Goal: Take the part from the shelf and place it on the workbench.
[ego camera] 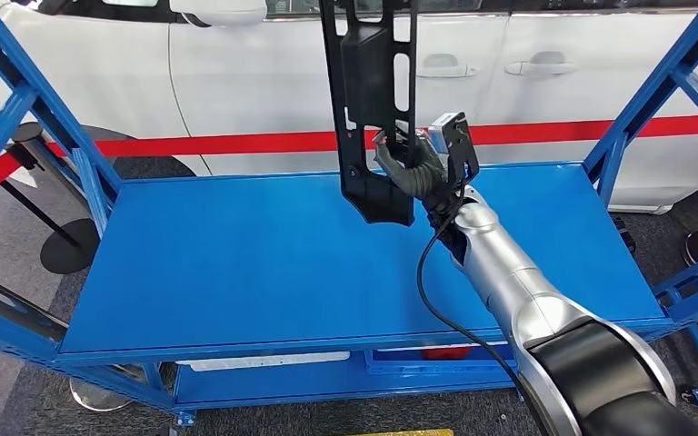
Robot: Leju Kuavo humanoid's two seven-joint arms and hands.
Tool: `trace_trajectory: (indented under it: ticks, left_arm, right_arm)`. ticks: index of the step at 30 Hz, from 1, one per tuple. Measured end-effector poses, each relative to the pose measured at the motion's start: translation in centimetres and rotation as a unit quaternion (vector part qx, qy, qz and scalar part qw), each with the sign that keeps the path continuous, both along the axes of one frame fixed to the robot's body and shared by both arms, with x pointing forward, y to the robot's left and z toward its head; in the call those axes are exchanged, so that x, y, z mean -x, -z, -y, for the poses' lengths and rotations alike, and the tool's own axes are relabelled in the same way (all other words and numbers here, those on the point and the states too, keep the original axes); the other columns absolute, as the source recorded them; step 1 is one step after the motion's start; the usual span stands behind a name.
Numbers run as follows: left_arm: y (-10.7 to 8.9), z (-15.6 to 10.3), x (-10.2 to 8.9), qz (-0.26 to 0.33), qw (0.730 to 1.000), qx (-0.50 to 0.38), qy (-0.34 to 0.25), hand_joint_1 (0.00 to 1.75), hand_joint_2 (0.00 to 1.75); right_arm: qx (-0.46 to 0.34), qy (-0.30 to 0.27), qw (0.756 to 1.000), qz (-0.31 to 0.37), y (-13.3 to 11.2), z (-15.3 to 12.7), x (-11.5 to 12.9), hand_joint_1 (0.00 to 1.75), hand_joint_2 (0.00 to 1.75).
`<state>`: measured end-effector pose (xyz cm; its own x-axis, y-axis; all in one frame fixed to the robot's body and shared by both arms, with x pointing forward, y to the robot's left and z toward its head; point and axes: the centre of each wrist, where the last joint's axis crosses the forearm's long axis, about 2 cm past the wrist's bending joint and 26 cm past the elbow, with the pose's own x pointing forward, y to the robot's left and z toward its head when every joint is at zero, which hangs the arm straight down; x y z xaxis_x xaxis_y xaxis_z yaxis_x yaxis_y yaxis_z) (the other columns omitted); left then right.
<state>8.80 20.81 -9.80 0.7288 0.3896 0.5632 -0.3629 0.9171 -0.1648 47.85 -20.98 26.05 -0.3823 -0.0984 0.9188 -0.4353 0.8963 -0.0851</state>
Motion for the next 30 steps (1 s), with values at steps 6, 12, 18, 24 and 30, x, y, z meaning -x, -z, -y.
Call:
trace_trajectory:
  ticks: [6,12,18,24,30]
  left_arm:
    - [0.2,-0.1,0.7,-0.019,1.0,0.0,-0.004,0.0,1.75]
    - [0.2,-0.1,0.8,-0.026,1.0,-0.003,-0.006,0.0,1.75]
    - [0.1,-0.2,0.2,-0.025,1.0,-0.007,-0.001,0.0,1.75]
    - [0.0,-0.2,-0.4,-0.022,1.0,-0.01,0.004,0.0,1.75]
    - [-0.1,-0.1,-0.4,-0.025,1.0,-0.012,0.008,0.0,1.75]
  right_arm:
    - [-0.103,-0.018,0.994,0.029,-5.7,1.9,-1.2,1.75,1.75]
    - [-0.152,-0.014,0.986,0.073,-10.0,3.7,-1.2,1.75,1.75]
    - [-0.155,-0.008,0.983,0.102,-11.8,4.8,-0.7,1.75,1.75]
    - [-0.146,0.001,0.983,0.107,-11.5,5.3,-0.3,1.75,1.75]
    - [-0.134,0.003,0.986,0.099,-10.9,5.4,-0.2,1.75,1.75]
